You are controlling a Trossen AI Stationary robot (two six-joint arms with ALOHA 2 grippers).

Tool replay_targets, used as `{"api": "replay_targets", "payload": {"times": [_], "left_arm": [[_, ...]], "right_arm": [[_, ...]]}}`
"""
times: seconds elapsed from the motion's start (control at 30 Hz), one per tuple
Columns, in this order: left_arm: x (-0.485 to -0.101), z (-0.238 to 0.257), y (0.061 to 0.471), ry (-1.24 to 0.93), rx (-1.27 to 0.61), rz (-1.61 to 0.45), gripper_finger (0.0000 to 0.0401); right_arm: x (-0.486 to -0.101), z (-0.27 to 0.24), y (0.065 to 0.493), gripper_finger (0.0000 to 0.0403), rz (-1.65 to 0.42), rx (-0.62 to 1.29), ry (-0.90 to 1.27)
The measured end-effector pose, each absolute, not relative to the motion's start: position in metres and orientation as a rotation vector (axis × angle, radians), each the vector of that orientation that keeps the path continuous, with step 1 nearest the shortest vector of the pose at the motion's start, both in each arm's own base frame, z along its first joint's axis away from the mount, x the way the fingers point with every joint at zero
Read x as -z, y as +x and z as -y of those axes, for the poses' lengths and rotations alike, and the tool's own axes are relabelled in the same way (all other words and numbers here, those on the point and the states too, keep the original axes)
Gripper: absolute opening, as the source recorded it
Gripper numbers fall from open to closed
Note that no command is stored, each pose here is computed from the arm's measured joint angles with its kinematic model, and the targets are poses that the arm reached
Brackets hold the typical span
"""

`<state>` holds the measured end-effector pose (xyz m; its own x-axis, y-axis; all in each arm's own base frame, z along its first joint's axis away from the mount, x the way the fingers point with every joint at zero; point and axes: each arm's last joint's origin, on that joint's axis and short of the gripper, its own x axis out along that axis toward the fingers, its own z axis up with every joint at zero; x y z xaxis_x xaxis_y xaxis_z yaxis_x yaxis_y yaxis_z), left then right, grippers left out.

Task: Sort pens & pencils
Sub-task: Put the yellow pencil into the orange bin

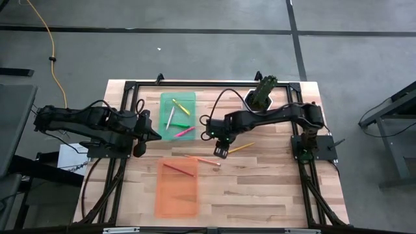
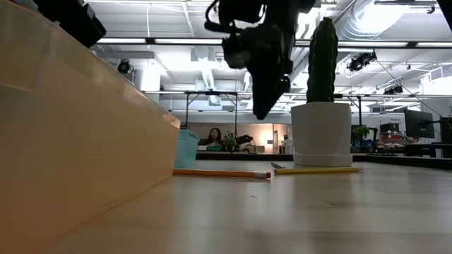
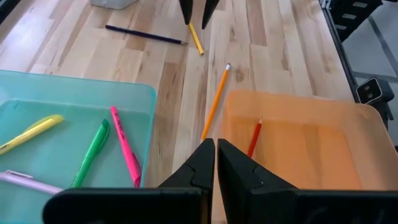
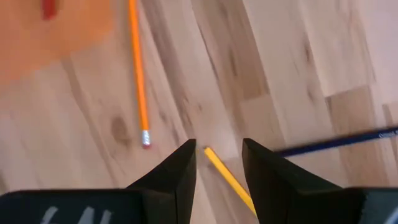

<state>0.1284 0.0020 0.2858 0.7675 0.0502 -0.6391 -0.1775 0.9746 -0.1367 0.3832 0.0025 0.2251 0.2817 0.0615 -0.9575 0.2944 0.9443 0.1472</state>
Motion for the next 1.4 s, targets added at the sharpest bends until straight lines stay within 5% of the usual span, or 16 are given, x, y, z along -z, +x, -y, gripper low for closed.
{"api": "replay_targets", "payload": {"times": [1.1,1.4], "left_arm": [[-0.284,-0.002,0.127,-0.208,-0.133,-0.711,0.0008],[-0.284,-0.002,0.127,-0.207,-0.137,-0.710,0.0008]], "right_arm": [[-0.211,0.009,0.372,0.0122,-1.468,0.004,0.180],[-0.176,0.002,0.345,0.0122,-1.534,-0.003,0.221]]}}
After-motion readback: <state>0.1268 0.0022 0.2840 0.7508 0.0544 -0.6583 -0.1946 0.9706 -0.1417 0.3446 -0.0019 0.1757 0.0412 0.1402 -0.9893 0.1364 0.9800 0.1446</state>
